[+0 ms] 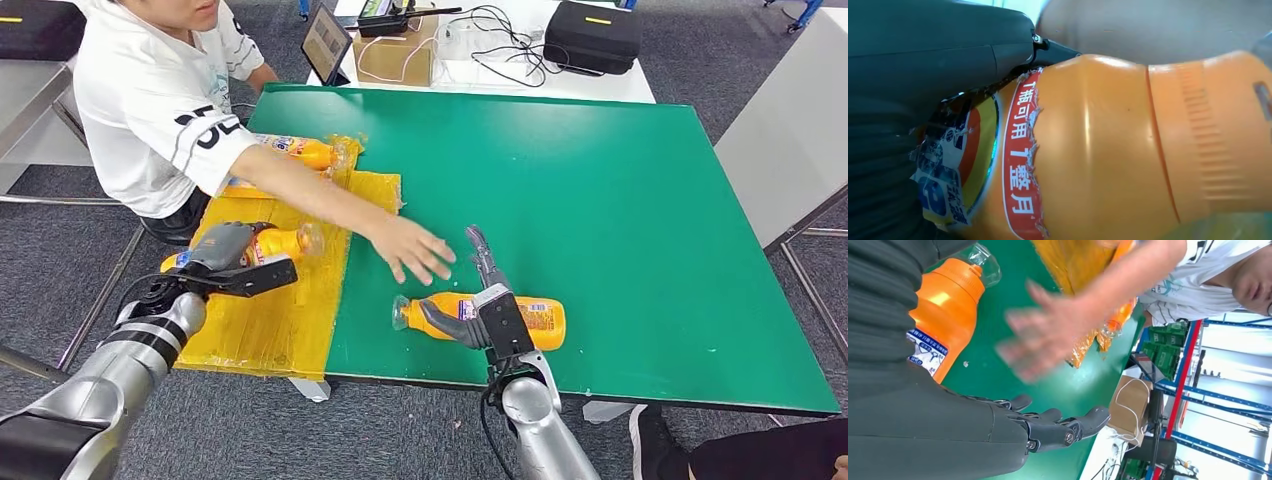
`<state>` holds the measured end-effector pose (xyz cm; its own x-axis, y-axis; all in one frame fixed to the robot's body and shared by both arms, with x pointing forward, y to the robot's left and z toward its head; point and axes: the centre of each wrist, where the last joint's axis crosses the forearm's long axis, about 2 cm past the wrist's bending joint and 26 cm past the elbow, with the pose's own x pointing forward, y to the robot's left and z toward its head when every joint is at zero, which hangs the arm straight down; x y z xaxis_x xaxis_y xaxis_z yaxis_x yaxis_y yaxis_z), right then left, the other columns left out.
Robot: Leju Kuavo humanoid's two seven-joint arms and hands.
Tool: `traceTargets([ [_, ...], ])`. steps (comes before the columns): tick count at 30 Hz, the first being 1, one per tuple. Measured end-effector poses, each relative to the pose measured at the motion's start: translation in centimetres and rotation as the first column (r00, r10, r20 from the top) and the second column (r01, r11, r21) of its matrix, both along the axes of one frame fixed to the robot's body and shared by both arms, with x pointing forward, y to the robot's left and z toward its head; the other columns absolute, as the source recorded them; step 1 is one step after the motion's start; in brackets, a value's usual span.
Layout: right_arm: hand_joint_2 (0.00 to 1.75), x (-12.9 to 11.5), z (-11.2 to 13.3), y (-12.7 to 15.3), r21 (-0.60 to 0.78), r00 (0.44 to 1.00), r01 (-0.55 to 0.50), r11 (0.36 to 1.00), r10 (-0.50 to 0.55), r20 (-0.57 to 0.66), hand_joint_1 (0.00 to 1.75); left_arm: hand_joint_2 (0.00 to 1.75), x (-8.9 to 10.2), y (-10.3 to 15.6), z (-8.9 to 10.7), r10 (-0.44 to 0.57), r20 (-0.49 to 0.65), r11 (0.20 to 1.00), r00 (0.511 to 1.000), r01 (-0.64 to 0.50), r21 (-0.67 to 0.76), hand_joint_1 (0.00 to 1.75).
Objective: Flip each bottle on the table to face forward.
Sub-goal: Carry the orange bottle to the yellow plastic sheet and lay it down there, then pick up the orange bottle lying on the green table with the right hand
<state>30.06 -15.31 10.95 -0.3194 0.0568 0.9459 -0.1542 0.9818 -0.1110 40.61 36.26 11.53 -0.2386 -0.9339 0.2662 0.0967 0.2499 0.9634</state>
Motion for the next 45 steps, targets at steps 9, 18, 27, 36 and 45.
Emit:
traceTargets([
  [9,1.75,0.1,0.0,-0.1,0.005,1.0,-0.009,1.0,0.009,0.004,0.0,1.75,-0.8,2.5,-1.0,-0.033,-0.061,0.985,0.998,0.043,0.17,1.75],
  [18,1.75,0.4,0.3,-0.1,-0.007,1.0,-0.028,1.0,0.028,0.012,0.0,1.75,-1.8,2.4,-2.4,-0.06,-0.077,0.978,0.995,0.074,0.193,0.1],
  [27,1.75,1.1,0.8,0.0,-0.051,0.999,-0.034,0.998,0.034,0.004,0.0,1.75,-1.7,1.5,-2.7,-0.067,-0.15,0.994,0.986,0.079,0.076,0.0],
  [36,1.75,1.2,0.6,-0.1,-0.072,0.999,-0.034,0.997,0.034,-0.007,0.0,1.75,-1.8,1.3,-2.9,-0.074,-0.156,0.996,0.985,0.082,0.045,0.0],
  [45,0.87,1.3,-0.1,-0.7,-0.213,0.999,-0.03,0.977,0.025,-0.025,0.0,1.75,-2.0,0.4,-3.4,-0.128,-0.136,0.951,0.982,0.083,-0.298,0.0],
])
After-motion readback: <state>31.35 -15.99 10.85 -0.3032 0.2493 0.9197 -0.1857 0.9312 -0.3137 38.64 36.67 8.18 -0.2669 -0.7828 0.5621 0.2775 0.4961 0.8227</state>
